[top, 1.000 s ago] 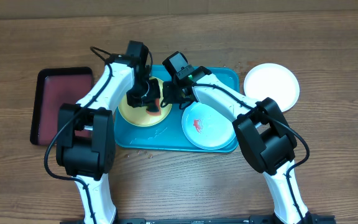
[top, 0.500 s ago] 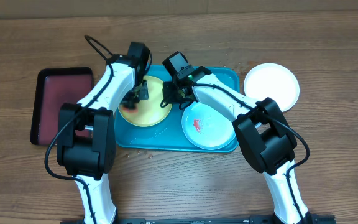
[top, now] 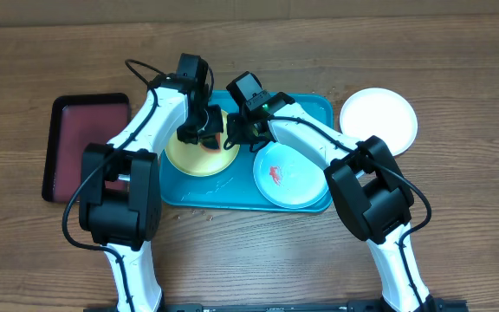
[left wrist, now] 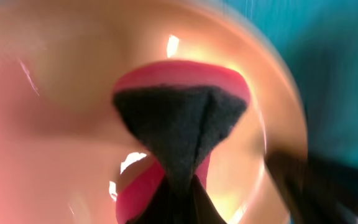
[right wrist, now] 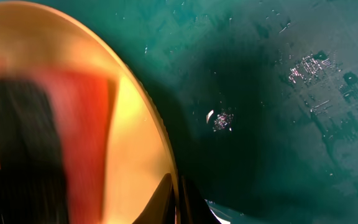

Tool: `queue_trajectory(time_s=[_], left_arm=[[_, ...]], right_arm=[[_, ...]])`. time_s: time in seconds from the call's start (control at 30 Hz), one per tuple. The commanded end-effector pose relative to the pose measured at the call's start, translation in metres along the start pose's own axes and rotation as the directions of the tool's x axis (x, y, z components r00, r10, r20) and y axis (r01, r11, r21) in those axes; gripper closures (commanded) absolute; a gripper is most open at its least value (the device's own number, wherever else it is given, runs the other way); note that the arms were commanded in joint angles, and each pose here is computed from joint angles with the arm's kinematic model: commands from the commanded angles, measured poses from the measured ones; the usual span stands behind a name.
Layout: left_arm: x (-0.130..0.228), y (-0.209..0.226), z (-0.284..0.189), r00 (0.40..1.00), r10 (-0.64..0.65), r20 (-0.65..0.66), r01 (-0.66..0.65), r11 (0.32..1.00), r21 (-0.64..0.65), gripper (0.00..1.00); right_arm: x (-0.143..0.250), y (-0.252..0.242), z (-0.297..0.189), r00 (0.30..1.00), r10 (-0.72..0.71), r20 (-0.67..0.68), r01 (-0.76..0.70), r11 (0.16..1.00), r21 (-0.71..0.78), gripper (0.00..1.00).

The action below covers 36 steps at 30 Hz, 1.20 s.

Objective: Clean dirty plates on tray and stack at the side
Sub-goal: 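Lift the sponge away and move the left gripper back over the black tray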

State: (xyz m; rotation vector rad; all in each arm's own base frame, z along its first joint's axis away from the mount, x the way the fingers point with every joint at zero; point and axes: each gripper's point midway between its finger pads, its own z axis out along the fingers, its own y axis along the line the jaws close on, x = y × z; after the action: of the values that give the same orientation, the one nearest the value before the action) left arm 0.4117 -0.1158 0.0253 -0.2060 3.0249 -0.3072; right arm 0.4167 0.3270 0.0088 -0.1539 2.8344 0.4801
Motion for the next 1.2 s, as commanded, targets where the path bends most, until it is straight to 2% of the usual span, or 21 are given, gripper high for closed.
queue_trajectory(time_s=[0.0, 0.13, 0.27, 0.33, 0.4, 0.57, 0.7, 0.8, 0.87, 1.0, 1.17], left_arm=[[0.008, 0.002, 0.001, 0.998, 0.026, -0.051, -0.026, 1.0, 0.005, 0.96], [0.006, 0.037, -0.008, 0.999, 0.003, -0.039, -0.01, 0.987, -0.162, 0.96], [-0.002, 0.066, -0.037, 0.999, -0.031, -0.018, 0.025, 0.959, -0.283, 0.96], [-0.009, 0.083, -0.061, 0.996, -0.089, 0.024, 0.092, 0.932, -0.351, 0.96], [-0.015, 0.095, -0.084, 0.977, -0.192, 0.093, 0.213, 0.899, -0.382, 0.96], [-0.03, 0.11, -0.13, 0.896, -0.36, 0.26, 0.428, 0.855, -0.294, 0.96], [-0.038, 0.128, -0.156, 0.851, -0.408, 0.332, 0.494, 0.837, -0.238, 0.96], [-0.036, 0.144, -0.16, 0.835, -0.444, 0.325, 0.524, 0.823, -0.22, 0.96], [-0.034, 0.154, -0.158, 0.835, -0.456, 0.307, 0.527, 0.822, -0.214, 0.96], [-0.03, 0.176, -0.159, 0.817, -0.495, 0.296, 0.56, 0.802, -0.206, 0.96], [-0.028, 0.199, -0.163, 0.787, -0.539, 0.3, 0.603, 0.773, -0.196, 0.96]], right_arm=[[0.007, -0.013, 0.009, 1.0, 0.006, -0.018, -0.005, 0.999, 0.053, 0.96], [0.007, -0.013, 0.009, 1.0, 0.006, -0.017, -0.005, 0.999, 0.053, 0.96], [0.005, -0.017, 0.009, 1.0, 0.005, -0.004, -0.005, 0.997, 0.075, 0.96], [0.002, -0.02, 0.008, 1.0, 0.004, 0.01, -0.005, 0.996, 0.094, 0.96], [-0.002, -0.023, 0.007, 1.0, 0.002, 0.03, -0.005, 0.993, 0.116, 0.96], [-0.014, -0.018, -0.002, 0.997, -0.048, 0.052, 0.041, 0.991, 0.123, 0.96], [-0.029, -0.006, -0.021, 0.987, -0.126, 0.104, 0.111, 0.984, 0.138, 0.96], [-0.047, -0.006, -0.045, 0.963, -0.194, 0.184, 0.147, 0.959, 0.241, 0.96], [-0.057, -0.003, -0.064, 0.937, -0.272, 0.218, 0.197, 0.929, 0.313, 0.96], [-0.066, 0.018, -0.103, 0.842, -0.49, 0.226, 0.366, 0.826, 0.428, 0.96], [-0.08, 0.037, -0.159, 0.748, -0.599, 0.286, 0.348, 0.721, 0.599, 0.96]])
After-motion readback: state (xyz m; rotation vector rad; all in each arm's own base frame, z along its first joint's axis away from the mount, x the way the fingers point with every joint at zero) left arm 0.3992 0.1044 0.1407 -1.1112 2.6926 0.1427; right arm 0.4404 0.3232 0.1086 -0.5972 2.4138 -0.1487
